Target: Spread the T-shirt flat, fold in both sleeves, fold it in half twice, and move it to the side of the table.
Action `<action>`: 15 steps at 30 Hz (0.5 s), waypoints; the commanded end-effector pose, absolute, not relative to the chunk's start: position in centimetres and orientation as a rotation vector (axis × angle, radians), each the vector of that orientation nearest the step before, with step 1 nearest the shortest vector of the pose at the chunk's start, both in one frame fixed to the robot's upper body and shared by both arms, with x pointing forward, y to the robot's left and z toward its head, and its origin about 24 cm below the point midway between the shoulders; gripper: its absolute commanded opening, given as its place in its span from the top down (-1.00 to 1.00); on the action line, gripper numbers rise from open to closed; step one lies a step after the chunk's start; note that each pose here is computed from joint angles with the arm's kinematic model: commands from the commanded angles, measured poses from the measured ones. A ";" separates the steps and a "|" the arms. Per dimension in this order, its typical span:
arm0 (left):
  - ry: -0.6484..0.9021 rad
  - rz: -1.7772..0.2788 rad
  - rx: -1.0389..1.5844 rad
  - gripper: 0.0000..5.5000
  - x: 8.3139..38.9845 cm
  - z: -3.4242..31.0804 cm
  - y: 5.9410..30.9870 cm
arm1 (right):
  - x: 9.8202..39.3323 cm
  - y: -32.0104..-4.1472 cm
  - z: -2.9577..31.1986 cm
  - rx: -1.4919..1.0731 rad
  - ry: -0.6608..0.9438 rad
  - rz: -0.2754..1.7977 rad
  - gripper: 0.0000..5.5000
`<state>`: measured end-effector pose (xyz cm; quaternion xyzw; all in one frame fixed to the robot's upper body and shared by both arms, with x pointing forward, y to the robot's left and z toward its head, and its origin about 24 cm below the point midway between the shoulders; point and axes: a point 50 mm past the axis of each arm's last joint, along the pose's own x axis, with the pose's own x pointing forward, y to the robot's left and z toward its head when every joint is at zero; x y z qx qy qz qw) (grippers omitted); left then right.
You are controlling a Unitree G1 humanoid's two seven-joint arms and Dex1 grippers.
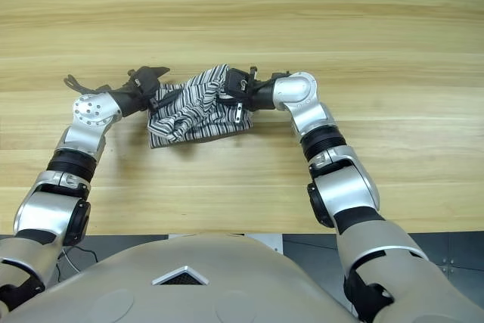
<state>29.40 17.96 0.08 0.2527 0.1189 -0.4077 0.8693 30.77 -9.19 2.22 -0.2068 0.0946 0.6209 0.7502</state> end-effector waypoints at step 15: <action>0.327 -0.880 0.511 0.02 28.5 -1.4 17.6 | 32.4 -9.3 4.5 -0.548 0.121 1.289 0.40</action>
